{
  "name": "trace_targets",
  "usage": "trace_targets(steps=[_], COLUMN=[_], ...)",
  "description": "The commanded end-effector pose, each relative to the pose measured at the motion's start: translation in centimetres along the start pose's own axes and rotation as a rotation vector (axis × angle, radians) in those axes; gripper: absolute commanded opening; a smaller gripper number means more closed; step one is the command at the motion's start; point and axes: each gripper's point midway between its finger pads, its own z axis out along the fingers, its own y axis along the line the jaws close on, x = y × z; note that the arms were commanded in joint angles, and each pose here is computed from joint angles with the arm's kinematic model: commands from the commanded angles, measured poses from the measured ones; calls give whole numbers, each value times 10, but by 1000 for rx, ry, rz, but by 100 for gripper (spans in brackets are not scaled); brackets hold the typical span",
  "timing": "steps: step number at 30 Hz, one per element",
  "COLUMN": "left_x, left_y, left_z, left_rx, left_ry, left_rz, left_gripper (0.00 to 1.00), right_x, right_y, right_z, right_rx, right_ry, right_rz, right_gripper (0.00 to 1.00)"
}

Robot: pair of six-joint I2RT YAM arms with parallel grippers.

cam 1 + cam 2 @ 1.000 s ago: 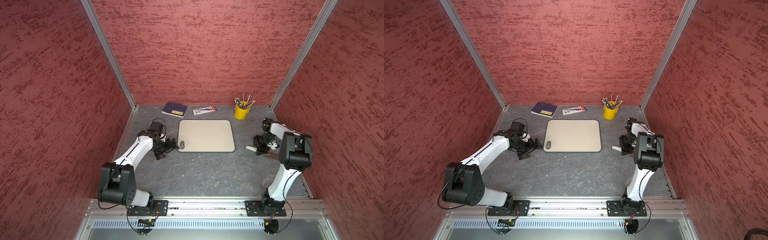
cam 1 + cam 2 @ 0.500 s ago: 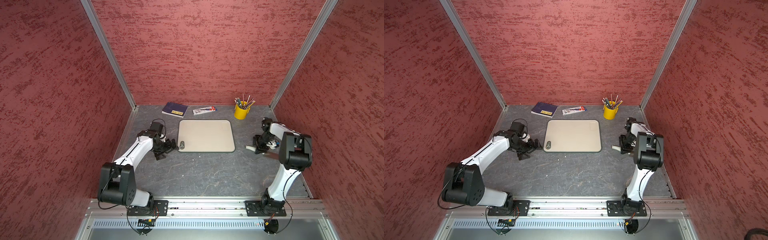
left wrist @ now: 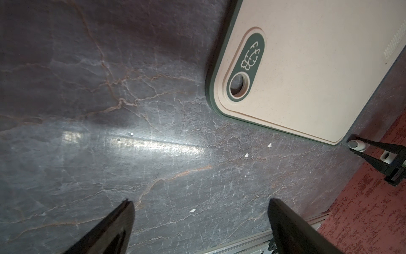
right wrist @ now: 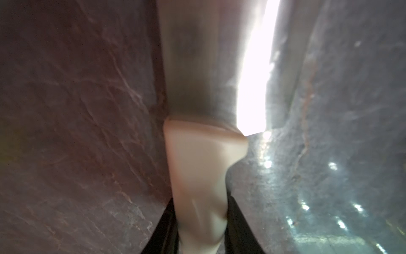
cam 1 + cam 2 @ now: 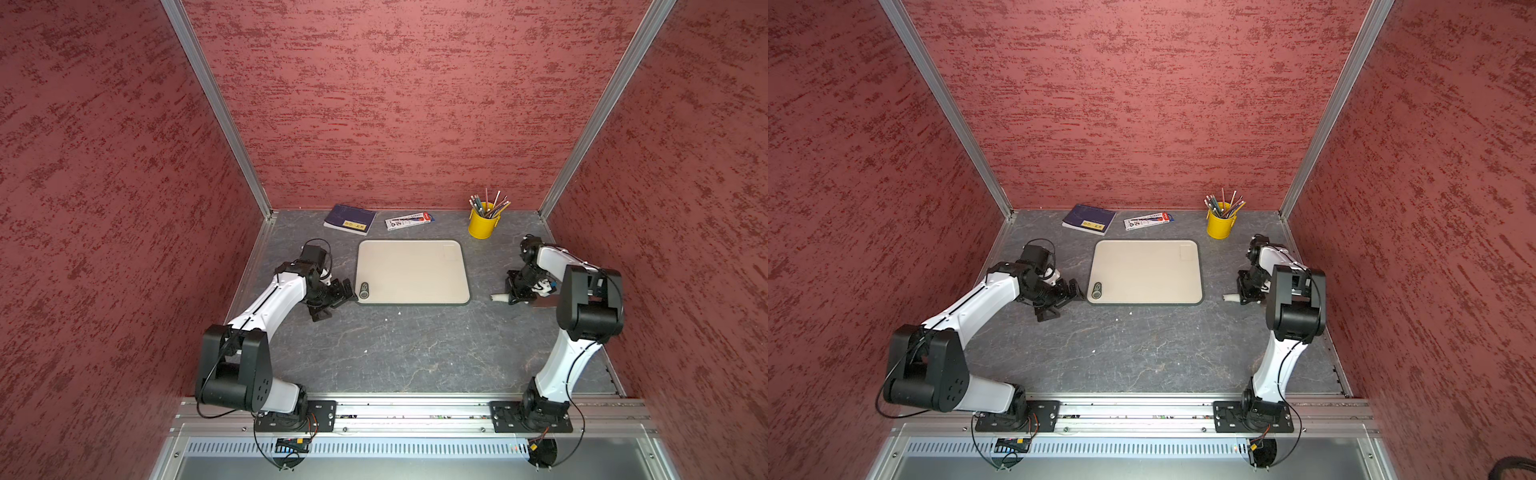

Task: Align the knife with the edge of the cutting board
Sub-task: Pick up the knife at the center of the board, then place the knife at the edge of the cutting board.

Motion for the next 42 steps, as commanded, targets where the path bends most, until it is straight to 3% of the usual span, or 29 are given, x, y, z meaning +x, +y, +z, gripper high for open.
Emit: trace_targets(steps=[1,9,15,17,23,27,34,42], left_x=[0,4,5,7,16,19,16,21], left_y=[2,6,10,13,25,28,24,26], left_z=[1,5,2,3,7,8,2,-4], left_rx=[-5,-8,-30,-41,-70,-73,-88,-90], left_ry=[-9,1,-4,2,4,-1,15,18], left_rz=[18,14,31,31,33,33,57,102], left_gripper=[99,99,99,99,99,99,99,100], right_x=[-8,21,78,98,142,158,174,187], right_y=[6,28,14,5,-30,-48,-52,-47], right_z=[-11,-41,-65,-70,-71,-61,-43,-32], right_rx=[7,-60,-115,-121,-102,-50,78,97], right_ry=[-87,-200,-276,-289,-253,-225,-283,-298], right_rz=[-178,-818,-1261,-1353,-1460,-1445,-1557,-1514], right_gripper=[0,0,0,0,0,0,0,0])
